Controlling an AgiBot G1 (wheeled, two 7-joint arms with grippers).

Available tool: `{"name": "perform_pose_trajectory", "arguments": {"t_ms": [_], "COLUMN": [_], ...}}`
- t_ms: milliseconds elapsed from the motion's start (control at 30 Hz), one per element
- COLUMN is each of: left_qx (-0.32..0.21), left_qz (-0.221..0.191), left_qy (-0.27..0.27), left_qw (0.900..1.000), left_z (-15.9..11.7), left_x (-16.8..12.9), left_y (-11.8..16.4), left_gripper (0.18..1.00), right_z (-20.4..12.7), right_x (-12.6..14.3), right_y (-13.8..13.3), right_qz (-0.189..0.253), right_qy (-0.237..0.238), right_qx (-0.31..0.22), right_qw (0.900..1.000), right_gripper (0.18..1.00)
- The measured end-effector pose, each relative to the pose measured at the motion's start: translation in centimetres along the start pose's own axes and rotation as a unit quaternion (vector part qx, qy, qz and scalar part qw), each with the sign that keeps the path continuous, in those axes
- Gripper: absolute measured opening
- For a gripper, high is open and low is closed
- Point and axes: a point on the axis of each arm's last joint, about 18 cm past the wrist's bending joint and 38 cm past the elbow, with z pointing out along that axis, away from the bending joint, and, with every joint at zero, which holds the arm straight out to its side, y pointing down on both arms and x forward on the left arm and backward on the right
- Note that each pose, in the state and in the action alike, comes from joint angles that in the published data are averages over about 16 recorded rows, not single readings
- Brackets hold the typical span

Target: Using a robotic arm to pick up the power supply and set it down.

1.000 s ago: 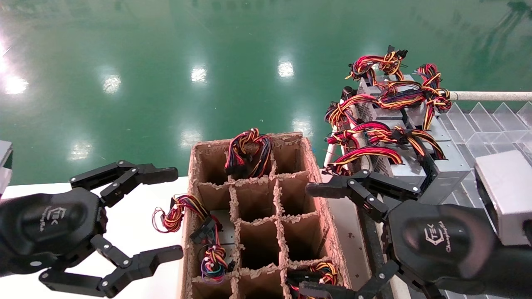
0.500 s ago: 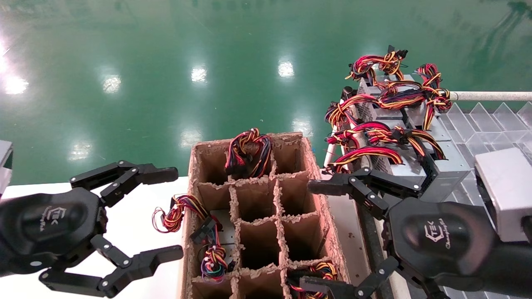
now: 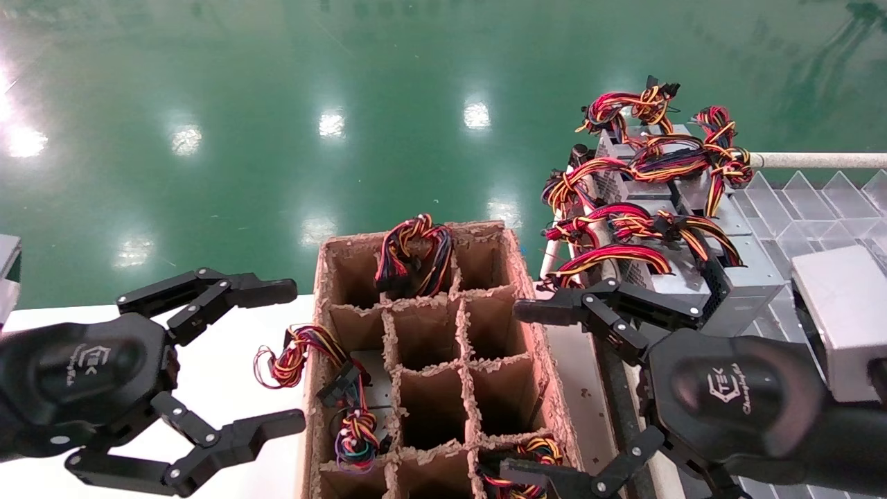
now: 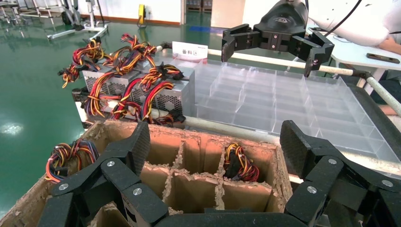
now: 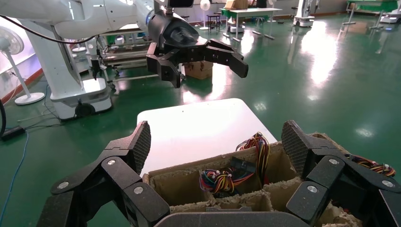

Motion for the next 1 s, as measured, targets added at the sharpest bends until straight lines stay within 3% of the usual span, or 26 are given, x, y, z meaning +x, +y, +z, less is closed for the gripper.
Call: {"name": "perform_pose_trajectory", "arguments": {"t_ms": [1000], "left_qx": [0.000], "left_qz": [0.000], "left_qy": [0.000], "left_qw": [1.0000], "left_z": [0.00], "left_x": [0.00], "left_y": [0.00], "left_gripper": [1.001], "right_z": [-0.01], "right_x": [0.03], "right_y": [0.01], "right_qz": [0.000], "right_qy": [0.001], "right_qx": [0.000], "right_qw": [1.000], "right_gripper": [1.000]}}
